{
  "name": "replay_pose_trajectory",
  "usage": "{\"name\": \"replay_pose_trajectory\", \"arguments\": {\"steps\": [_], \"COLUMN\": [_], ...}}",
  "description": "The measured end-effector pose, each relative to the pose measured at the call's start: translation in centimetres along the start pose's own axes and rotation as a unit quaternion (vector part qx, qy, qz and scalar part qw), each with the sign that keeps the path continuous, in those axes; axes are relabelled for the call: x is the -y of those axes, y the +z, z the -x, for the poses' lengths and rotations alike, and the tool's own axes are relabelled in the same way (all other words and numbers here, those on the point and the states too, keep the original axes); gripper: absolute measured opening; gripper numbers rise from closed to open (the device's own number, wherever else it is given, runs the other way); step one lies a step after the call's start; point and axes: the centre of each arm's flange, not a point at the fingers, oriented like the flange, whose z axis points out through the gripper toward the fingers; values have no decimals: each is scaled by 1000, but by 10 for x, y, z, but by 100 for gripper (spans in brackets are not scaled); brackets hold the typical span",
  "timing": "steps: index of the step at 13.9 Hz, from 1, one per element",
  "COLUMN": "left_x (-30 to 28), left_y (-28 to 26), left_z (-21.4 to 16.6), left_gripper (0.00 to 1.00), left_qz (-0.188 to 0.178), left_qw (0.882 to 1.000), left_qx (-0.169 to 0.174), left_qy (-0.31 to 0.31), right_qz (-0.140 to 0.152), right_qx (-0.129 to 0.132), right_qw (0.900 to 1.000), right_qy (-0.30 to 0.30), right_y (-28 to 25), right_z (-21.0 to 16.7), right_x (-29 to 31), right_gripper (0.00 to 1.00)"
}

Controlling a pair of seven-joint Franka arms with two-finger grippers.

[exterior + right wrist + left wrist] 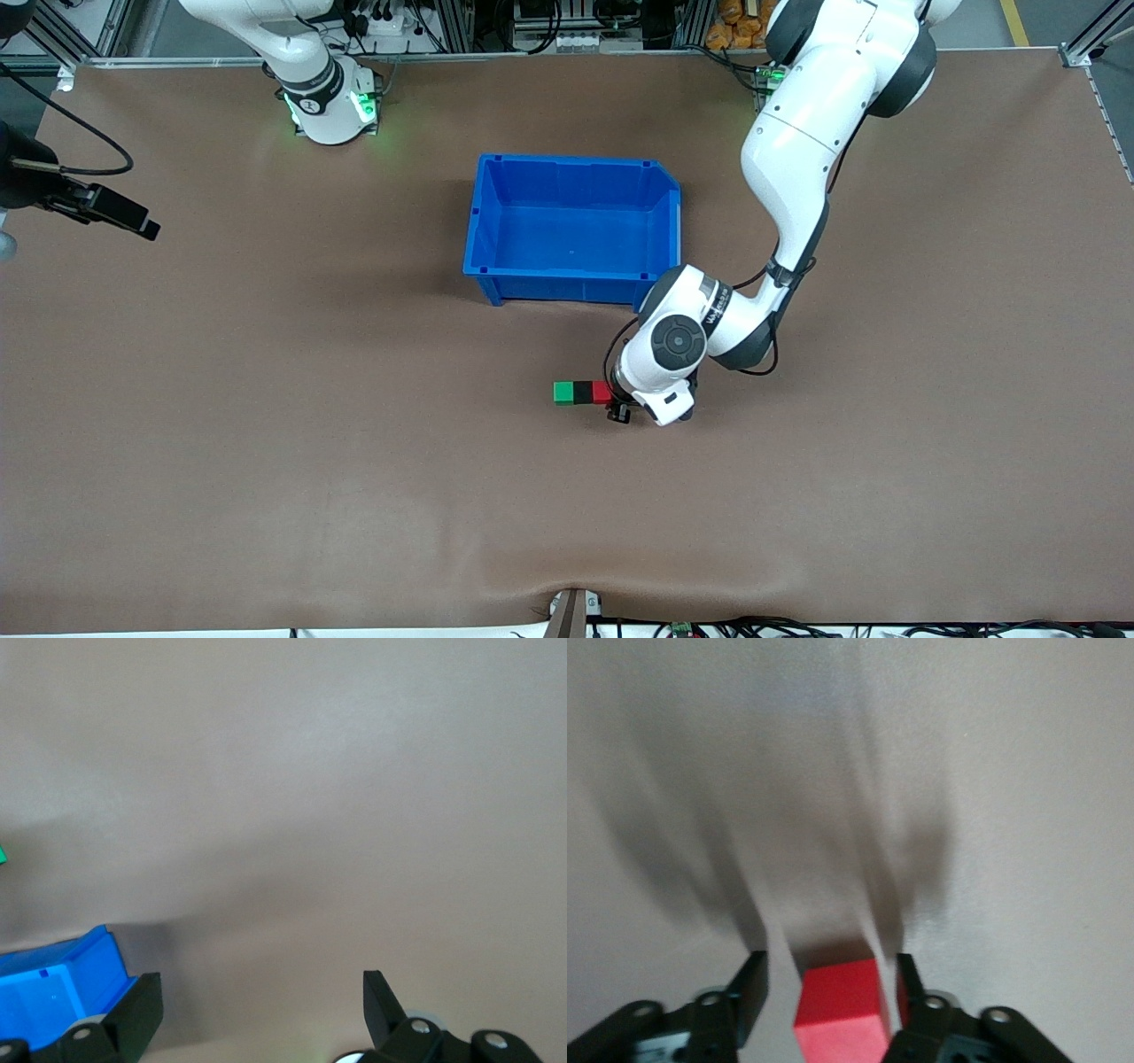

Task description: Attach green and red cubes to black cube

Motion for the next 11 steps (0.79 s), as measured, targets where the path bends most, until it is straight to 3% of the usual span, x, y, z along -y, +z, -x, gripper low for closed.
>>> {"name": "replay_pose_trajectory", "arguments": {"steps": [3,6,8,11], "left_x": [5,4,9,14], "left_y": [-22,-91,-154,-254], "left_z": [9,5,-5,-55], "left_gripper": [100,100,100,100], "left_qz": [-19,-31,-43,-40], "left_qw": [999,994,984,968], "left_qx": [-30,-45,-59,-66], "left_qy": [24,96,161,240], "right_qz": [0,1,1,2], "right_qx": [-15,-20,-22,-24], "right_qw": [1000,1000,1000,1000], "right_qy": [4,8,4,-4], "right_y": [-7,-11,-12,-15], "right_z": [-3,-6,-6,-6], "right_x": [-5,-8,-4,-3], "right_gripper": [100,100,100,100]}}
